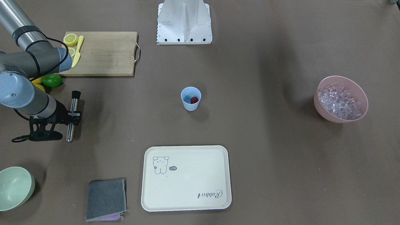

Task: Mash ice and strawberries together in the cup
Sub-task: 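Lower the muddler onto the table with the right gripper and release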

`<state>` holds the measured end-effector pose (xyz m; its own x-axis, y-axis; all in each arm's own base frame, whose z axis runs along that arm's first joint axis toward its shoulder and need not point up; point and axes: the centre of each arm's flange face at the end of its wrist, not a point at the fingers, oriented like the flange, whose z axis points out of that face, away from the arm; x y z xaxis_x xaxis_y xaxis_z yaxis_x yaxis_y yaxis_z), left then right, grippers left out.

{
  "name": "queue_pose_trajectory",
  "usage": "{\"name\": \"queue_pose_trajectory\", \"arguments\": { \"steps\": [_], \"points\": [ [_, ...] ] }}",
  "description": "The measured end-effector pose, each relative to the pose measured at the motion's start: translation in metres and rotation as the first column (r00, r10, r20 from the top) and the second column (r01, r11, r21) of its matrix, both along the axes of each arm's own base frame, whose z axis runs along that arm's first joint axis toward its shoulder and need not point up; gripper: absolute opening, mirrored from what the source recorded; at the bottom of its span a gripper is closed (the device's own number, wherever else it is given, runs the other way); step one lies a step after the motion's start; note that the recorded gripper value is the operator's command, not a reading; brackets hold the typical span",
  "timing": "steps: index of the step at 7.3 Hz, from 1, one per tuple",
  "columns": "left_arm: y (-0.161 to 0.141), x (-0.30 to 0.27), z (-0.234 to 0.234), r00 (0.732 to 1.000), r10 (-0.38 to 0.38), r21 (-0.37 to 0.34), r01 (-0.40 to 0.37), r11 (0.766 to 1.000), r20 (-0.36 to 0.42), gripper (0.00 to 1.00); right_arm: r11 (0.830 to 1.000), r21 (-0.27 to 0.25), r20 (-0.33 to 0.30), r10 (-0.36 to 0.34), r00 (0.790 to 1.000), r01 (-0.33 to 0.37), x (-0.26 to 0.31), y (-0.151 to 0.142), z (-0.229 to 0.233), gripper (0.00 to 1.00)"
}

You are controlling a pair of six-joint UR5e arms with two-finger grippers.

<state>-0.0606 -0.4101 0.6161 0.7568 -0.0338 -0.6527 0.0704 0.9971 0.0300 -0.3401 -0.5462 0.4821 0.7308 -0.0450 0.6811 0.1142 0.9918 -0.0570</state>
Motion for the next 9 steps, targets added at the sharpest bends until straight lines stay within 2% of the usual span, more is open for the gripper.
{"name": "queue_pose_trajectory", "arguments": {
  "steps": [5, 6, 7, 9],
  "points": [
    [0.001, 0.000, 0.002, 1.000, 0.000, -0.003, 0.000, 1.000, 0.000, 0.98, 1.000, 0.000, -0.001, -0.022, 1.000, 0.022, -0.013, 0.007, 0.002, 0.00],
    [0.001, 0.000, 0.002, 1.000, 0.000, -0.004, 0.000, 1.000, 0.000, 0.98, 1.000, -0.002, -0.004, -0.024, 1.000, 0.024, -0.015, 0.007, 0.004, 0.66],
    [0.001, 0.000, 0.002, 1.000, 0.000, -0.004, 0.000, 1.000, 0.000, 0.98, 1.000, -0.003, -0.007, -0.023, 1.000, 0.023, -0.016, 0.007, 0.005, 1.00],
    [0.002, 0.000, 0.003, 1.000, 0.000, -0.006, 0.000, 1.000, 0.000, 0.98, 1.000, -0.007, -0.012, -0.013, 1.000, 0.013, -0.017, 0.007, 0.004, 1.00]
  ]
}}
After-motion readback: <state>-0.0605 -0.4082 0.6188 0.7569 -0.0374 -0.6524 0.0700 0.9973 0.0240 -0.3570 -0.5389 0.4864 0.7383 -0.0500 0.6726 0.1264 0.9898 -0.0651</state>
